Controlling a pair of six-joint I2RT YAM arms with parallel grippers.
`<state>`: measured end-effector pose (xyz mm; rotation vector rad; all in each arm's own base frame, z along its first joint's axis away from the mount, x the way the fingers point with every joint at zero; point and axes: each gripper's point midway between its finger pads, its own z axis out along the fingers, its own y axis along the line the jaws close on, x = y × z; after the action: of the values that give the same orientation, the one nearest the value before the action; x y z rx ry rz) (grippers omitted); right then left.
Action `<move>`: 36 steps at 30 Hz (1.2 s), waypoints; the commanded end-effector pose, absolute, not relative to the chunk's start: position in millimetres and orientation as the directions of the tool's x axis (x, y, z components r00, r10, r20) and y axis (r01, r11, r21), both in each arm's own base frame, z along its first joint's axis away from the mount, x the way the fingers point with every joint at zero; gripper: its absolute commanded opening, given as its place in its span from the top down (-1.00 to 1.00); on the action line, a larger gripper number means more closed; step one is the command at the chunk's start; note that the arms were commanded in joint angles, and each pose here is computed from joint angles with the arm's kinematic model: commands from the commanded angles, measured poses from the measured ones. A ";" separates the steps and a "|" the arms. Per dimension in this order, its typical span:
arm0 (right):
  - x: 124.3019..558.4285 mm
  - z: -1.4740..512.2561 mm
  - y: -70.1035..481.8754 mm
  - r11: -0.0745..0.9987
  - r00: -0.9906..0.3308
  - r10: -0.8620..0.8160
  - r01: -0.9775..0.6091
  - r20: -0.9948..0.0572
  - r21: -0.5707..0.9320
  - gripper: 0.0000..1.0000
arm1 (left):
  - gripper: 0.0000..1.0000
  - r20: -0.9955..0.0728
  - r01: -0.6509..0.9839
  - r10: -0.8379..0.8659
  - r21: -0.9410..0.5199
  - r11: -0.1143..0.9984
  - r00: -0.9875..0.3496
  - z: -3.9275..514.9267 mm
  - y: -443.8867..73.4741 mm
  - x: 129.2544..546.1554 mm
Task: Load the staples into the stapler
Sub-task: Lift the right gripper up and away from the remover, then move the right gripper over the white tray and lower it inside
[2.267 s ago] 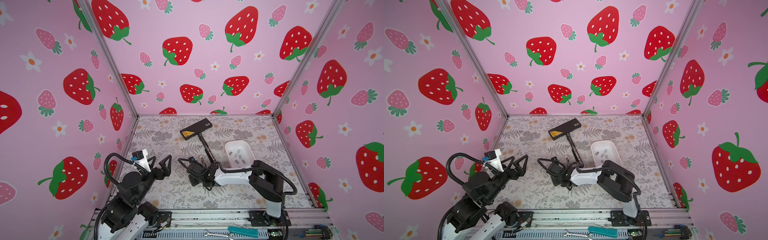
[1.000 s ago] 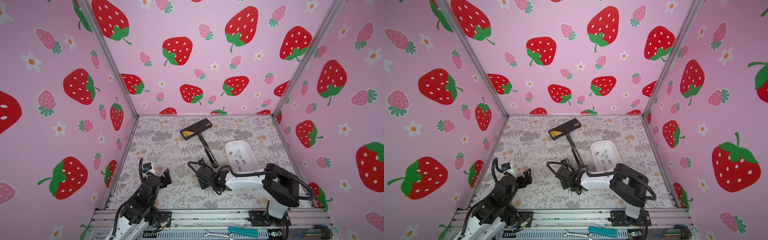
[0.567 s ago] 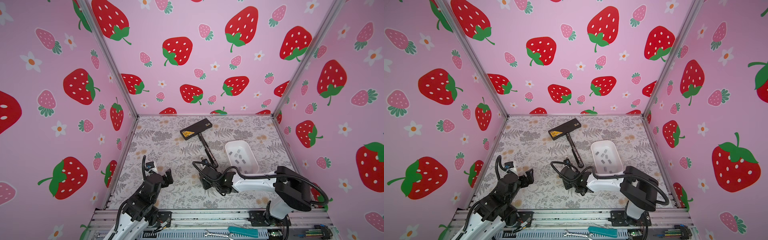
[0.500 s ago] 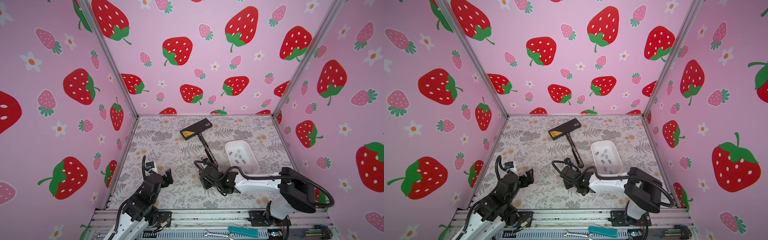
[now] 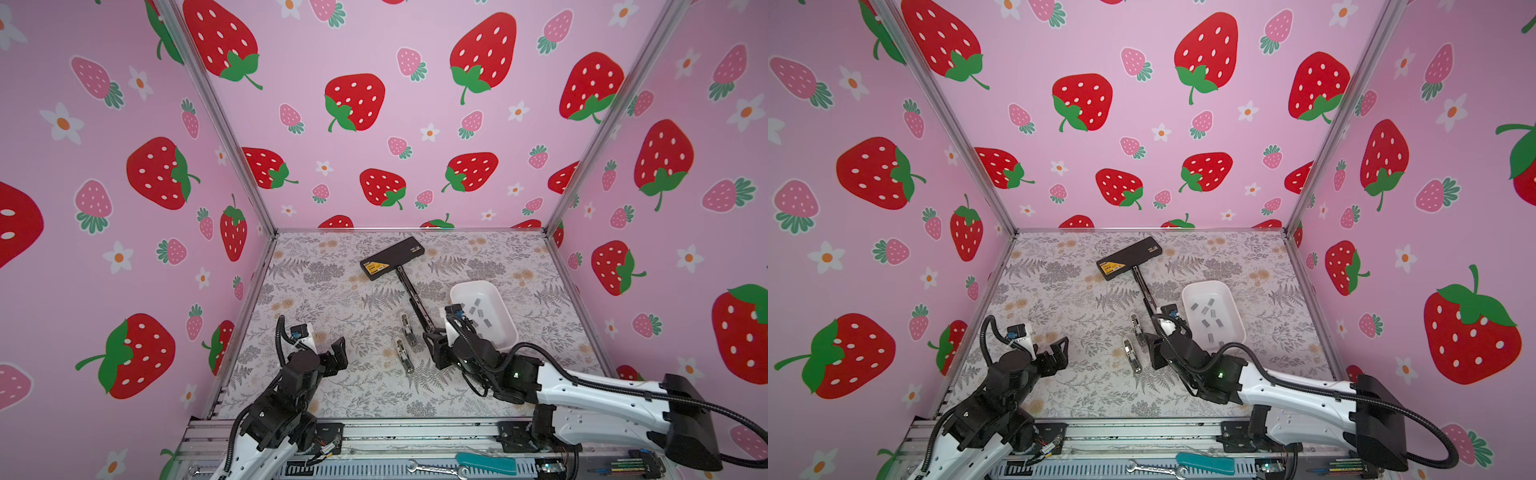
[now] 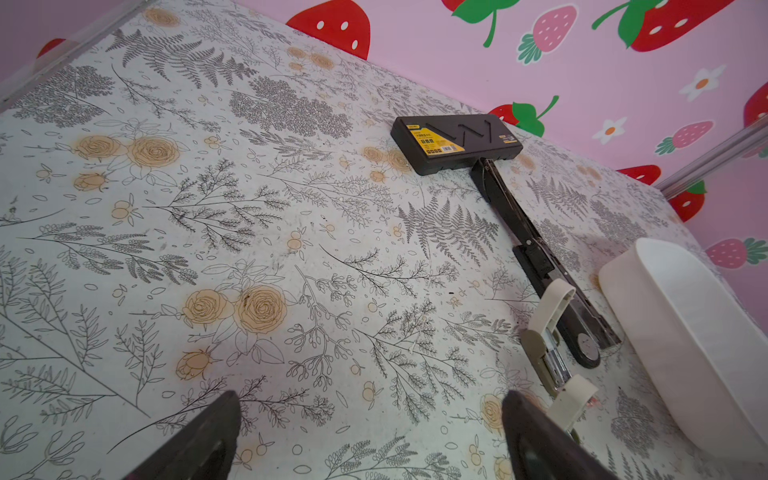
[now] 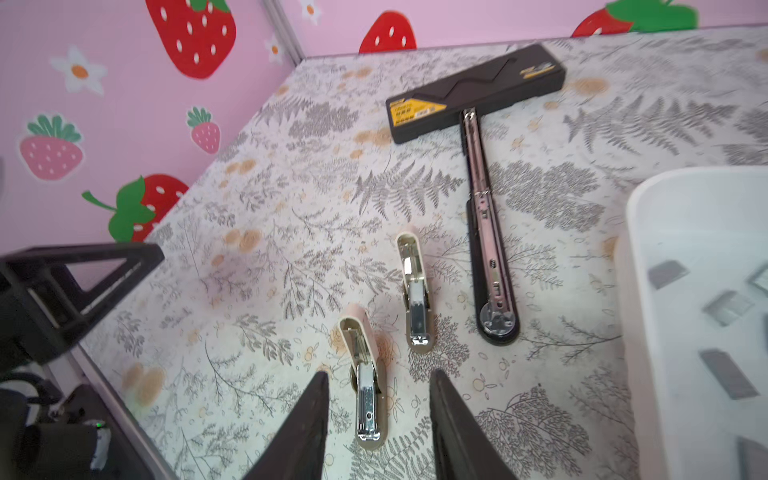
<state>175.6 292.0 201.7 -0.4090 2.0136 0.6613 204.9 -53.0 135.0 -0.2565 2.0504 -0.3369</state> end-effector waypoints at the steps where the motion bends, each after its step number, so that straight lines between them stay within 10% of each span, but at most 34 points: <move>1: 197.1 231.7 244.2 0.910 -0.399 -0.028 -0.390 -0.916 0.142 0.18 | -0.98 -0.809 -0.044 -0.343 -0.368 0.929 -0.477 130.4 -54.5 204.4; 23: 314.3 122.4 140.7 0.998 -0.541 0.042 -0.019 -0.840 0.062 0.22 | -0.98 -0.945 0.177 -0.171 -0.225 0.958 -0.279 224.4 -101.8 272.4; 36: 368.7 69.5 140.5 0.998 -0.661 0.039 -0.010 -0.749 0.061 0.17 | -0.98 -0.889 -0.032 -0.039 -0.027 0.999 -0.456 137.2 -78.0 304.1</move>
<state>355.8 129.3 65.6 0.0456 2.3070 0.0209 300.3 -86.3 132.7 0.0132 2.0820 -0.0330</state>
